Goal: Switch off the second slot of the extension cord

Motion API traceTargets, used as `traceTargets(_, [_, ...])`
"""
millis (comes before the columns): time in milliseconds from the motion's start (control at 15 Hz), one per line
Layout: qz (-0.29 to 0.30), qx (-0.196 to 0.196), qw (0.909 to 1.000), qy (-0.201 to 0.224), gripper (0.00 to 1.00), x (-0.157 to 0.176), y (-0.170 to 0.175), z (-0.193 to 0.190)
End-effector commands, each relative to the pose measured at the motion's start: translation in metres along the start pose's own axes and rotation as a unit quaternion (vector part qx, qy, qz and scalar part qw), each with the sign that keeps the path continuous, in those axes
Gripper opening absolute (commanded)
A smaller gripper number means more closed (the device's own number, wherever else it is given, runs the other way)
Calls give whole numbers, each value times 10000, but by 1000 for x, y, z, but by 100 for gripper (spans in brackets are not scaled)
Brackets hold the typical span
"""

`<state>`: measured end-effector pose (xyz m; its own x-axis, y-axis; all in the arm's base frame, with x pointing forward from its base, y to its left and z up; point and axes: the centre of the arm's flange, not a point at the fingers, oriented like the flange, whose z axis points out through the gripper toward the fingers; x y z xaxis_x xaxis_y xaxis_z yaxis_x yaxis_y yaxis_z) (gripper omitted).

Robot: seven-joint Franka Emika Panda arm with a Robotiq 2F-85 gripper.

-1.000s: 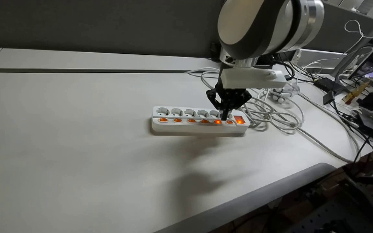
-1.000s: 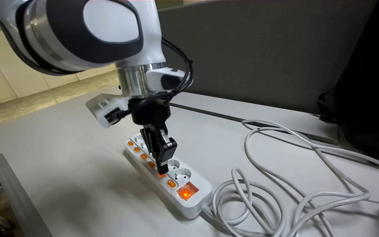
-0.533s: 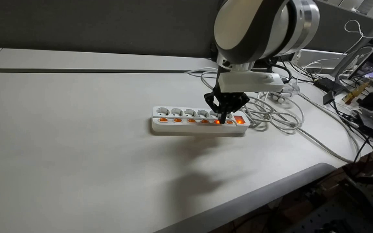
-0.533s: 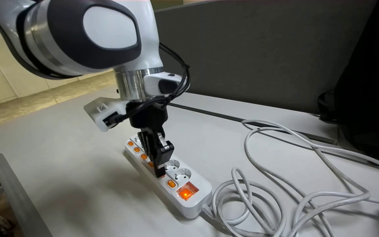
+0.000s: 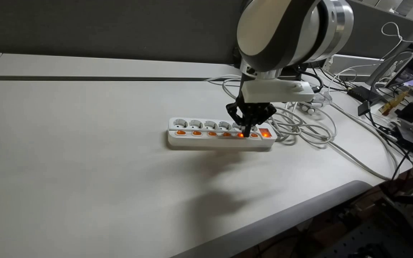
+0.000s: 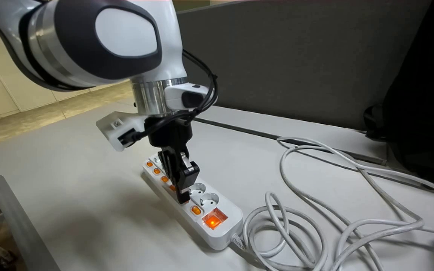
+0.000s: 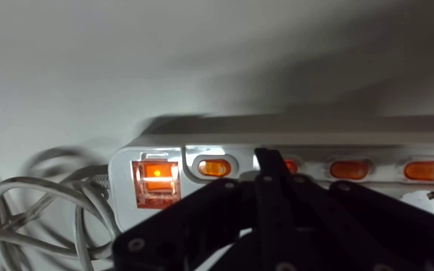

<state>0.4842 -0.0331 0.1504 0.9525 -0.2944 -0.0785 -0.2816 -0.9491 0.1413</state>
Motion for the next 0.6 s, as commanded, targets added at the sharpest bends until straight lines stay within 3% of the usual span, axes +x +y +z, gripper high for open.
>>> traceTargets(0, [66, -90, 9999, -81, 0, -4, 3, 16])
traceTargets(533, [199, -47, 9994, -271, 0, -10, 8, 24])
